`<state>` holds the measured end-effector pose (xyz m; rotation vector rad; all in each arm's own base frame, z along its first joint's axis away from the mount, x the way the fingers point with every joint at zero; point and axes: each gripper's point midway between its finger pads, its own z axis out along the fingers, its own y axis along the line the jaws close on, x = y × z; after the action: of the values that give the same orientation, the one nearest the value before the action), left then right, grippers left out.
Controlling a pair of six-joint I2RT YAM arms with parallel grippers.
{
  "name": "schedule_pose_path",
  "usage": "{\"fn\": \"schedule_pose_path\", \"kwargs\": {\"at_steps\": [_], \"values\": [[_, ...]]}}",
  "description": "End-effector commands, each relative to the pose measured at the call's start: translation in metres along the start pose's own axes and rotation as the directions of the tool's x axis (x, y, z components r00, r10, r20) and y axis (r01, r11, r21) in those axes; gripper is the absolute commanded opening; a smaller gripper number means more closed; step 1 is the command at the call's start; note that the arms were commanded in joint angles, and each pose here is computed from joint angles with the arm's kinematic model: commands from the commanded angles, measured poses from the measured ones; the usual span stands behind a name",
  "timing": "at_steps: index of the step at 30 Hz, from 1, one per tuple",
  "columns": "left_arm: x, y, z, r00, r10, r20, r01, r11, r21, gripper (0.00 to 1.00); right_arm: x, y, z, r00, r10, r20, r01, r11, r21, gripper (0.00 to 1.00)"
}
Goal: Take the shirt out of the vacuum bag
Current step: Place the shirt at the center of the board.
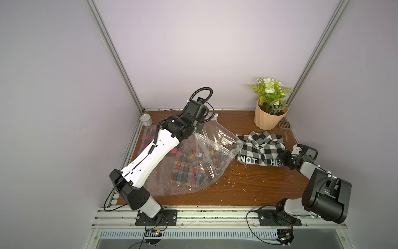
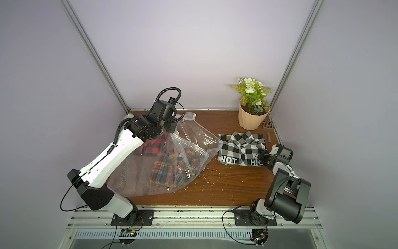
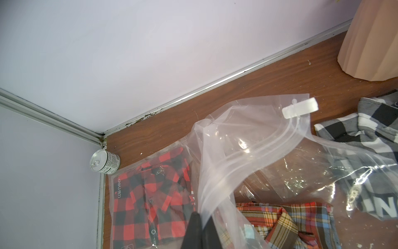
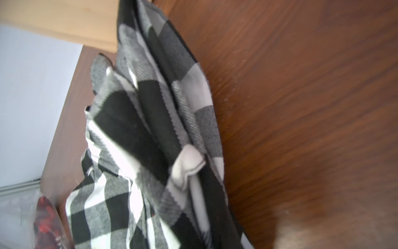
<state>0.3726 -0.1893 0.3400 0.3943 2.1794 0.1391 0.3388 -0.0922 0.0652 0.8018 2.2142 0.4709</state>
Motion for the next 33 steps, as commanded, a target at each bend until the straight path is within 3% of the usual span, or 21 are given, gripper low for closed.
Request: {"fn": "schedule_pose_path", "kwargs": {"at_steps": [1, 12, 13, 17, 19, 23, 27, 33], "values": [[-0.009, 0.013, -0.01, 0.999, -0.037, 0.035, 0.038, 0.999, -0.02, 0.01, -0.006, 0.022, 0.004, 1.0, -0.028, 0.006, 0.029, 0.998, -0.057, 0.0], [-0.013, 0.017, -0.019, 0.997, -0.047, 0.056, 0.048, 0.999, -0.012, 0.01, 0.009, 0.059, 0.027, 0.995, -0.086, -0.04, 0.081, 0.989, -0.123, 0.01], [-0.013, 0.016, -0.019, 0.997, -0.047, 0.055, 0.047, 0.999, -0.008, 0.01, 0.006, 0.062, 0.026, 0.994, -0.101, -0.036, 0.096, 0.987, -0.127, 0.09], [-0.015, 0.016, -0.021, 0.997, -0.053, 0.063, 0.053, 0.999, -0.004, 0.0, -0.016, 0.076, 0.004, 0.988, -0.151, 0.034, 0.154, 0.981, -0.118, 0.58], [-0.017, 0.016, -0.023, 0.996, -0.056, 0.069, 0.055, 0.998, 0.003, 0.01, -0.028, 0.077, -0.01, 0.983, -0.17, 0.07, 0.175, 0.982, -0.073, 0.68], [-0.019, 0.015, -0.025, 0.996, -0.059, 0.073, 0.058, 0.998, 0.011, 0.01, -0.042, 0.083, -0.036, 0.972, -0.203, 0.122, 0.206, 0.979, -0.01, 0.73], [-0.022, 0.014, -0.031, 0.993, -0.072, 0.089, 0.068, 0.997, 0.038, 0.01, -0.031, 0.113, -0.046, 0.942, -0.319, 0.103, 0.321, 0.947, -0.006, 0.76], [-0.035, 0.016, -0.048, 0.986, -0.097, 0.133, 0.087, 0.993, 0.076, 0.01, 0.007, 0.144, -0.016, 0.891, -0.453, -0.027, 0.453, 0.891, -0.013, 0.77]]}}
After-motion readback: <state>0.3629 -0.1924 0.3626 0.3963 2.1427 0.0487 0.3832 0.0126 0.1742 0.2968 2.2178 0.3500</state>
